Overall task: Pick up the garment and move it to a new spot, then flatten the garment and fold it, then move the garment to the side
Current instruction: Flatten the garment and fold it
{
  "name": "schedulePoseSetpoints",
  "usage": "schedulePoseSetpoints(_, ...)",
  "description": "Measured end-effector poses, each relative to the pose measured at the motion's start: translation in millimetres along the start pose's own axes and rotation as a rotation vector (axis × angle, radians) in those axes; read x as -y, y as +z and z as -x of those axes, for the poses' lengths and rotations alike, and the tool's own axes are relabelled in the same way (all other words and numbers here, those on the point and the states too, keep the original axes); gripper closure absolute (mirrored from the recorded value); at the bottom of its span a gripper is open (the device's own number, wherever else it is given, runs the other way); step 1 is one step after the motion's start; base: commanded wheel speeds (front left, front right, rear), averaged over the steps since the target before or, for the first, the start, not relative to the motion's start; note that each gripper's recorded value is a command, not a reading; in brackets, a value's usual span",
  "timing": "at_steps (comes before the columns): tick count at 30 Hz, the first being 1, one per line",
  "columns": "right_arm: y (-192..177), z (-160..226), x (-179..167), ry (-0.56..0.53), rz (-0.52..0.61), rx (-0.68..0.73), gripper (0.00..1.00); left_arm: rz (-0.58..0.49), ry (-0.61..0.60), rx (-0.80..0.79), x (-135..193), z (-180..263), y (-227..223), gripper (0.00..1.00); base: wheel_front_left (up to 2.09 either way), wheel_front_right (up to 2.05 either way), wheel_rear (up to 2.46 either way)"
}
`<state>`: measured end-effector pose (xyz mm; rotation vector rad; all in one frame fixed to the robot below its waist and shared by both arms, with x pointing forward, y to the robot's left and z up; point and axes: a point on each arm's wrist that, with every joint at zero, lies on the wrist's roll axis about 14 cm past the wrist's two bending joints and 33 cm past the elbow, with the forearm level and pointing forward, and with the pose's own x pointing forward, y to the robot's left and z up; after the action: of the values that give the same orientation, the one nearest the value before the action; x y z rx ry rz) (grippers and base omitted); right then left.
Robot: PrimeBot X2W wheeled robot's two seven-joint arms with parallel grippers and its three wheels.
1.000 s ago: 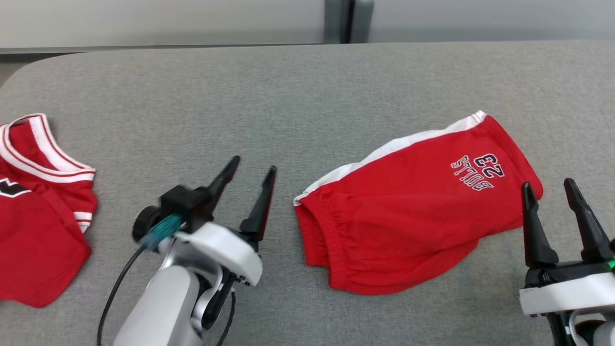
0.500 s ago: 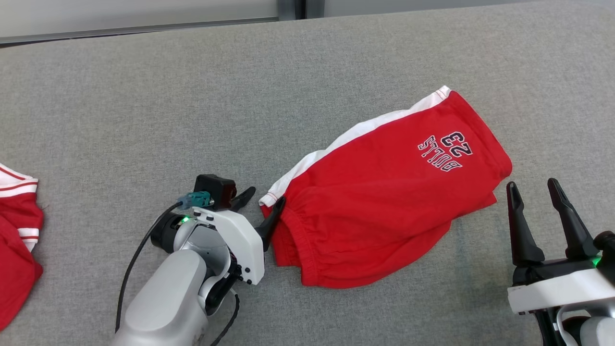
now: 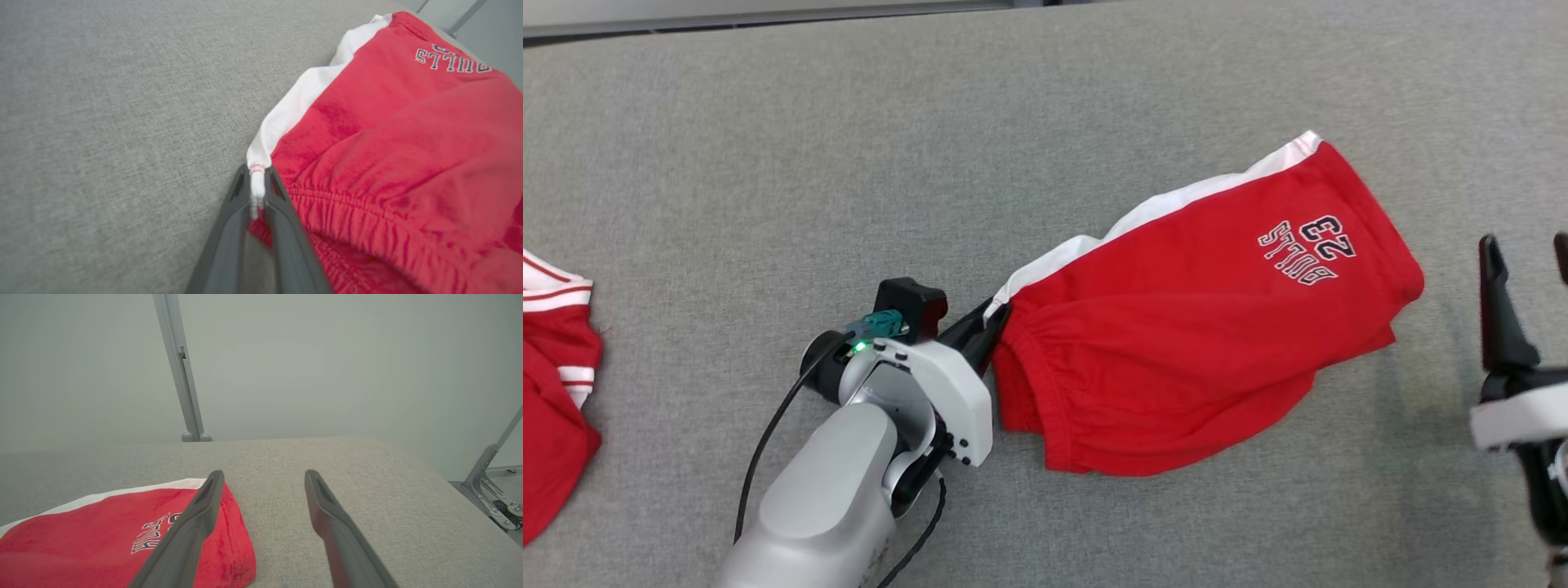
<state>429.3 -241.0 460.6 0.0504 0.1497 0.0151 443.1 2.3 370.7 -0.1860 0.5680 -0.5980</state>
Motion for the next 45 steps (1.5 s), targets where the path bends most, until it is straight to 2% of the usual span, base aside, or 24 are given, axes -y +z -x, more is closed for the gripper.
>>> schedulePoseSetpoints(5, 5, -39, 17, 0.000, 0.029, -0.017, 0.00, -0.011, -0.007, 0.029, -3, -8, 8, 1.00, 0.00, 0.00, 0.00)
schedulePoseSetpoints(9, 2, -83, 1, 0.073, 0.044, -0.064, 0.00, -0.016, -0.012, 0.058, -7, -16, 15, 1.00, 0.00, 0.00, 0.00)
schedulePoseSetpoints(14, -34, -122, -28, 0.183, 0.095, -0.232, 0.00, -0.013, -0.008, 0.082, -16, -21, 19, 1.00, 0.00, 0.00, 0.00)
schedulePoseSetpoints(15, -55, -129, -34, 0.208, 0.120, -0.326, 0.00, -0.012, -0.006, 0.090, -18, -22, 20, 1.00, 0.00, 0.00, 0.00)
schedulePoseSetpoints(18, -81, -134, -39, 0.230, 0.144, -0.449, 0.00, -0.002, -0.004, 0.098, -21, -23, 20, 1.00, 0.00, 0.00, 0.00)
schedulePoseSetpoints(21, -90, -143, -42, 0.243, 0.156, -0.511, 0.00, 0.000, -0.005, 0.107, -24, -26, 21, 1.00, 0.00, 0.00, 0.00)
schedulePoseSetpoints(22, -90, -145, -43, 0.246, 0.154, -0.520, 0.39, 0.000, -0.004, 0.110, -25, -26, 21, 1.00, 0.00, 0.00, 0.00)
schedulePoseSetpoints(24, -93, -147, -46, 0.255, 0.154, -0.544, 0.73, 0.001, -0.003, 0.115, -26, -27, 22, 1.00, 0.00, 0.00, 0.00)
schedulePoseSetpoints(25, -93, -148, -45, 0.256, 0.151, -0.548, 1.00, 0.001, -0.002, 0.119, -26, -27, 22, 1.00, 0.00, 0.00, 0.00)
schedulePoseSetpoints(27, -92, -149, -47, 0.260, 0.142, -0.547, 1.00, 0.000, 0.004, 0.131, -27, -27, 23, 1.00, 0.00, 0.00, 0.00)
schedulePoseSetpoints(30, -80, -151, -45, 0.257, 0.122, -0.480, 1.00, -0.005, 0.020, 0.165, -28, -25, 29, 1.00, 0.00, 0.00, 0.00)
schedulePoseSetpoints(36, -30, -144, -45, 0.253, 0.065, -0.220, 1.00, -0.059, 0.089, 0.249, -46, -7, 52, 1.00, 0.00, 0.00, 0.00)
schedulePoseSetpoints(45, 74, -96, -54, 0.252, 0.000, 0.202, 1.00, -0.199, 0.108, 0.478, -36, 38, 135, 1.00, 0.00, 0.00, 0.00)
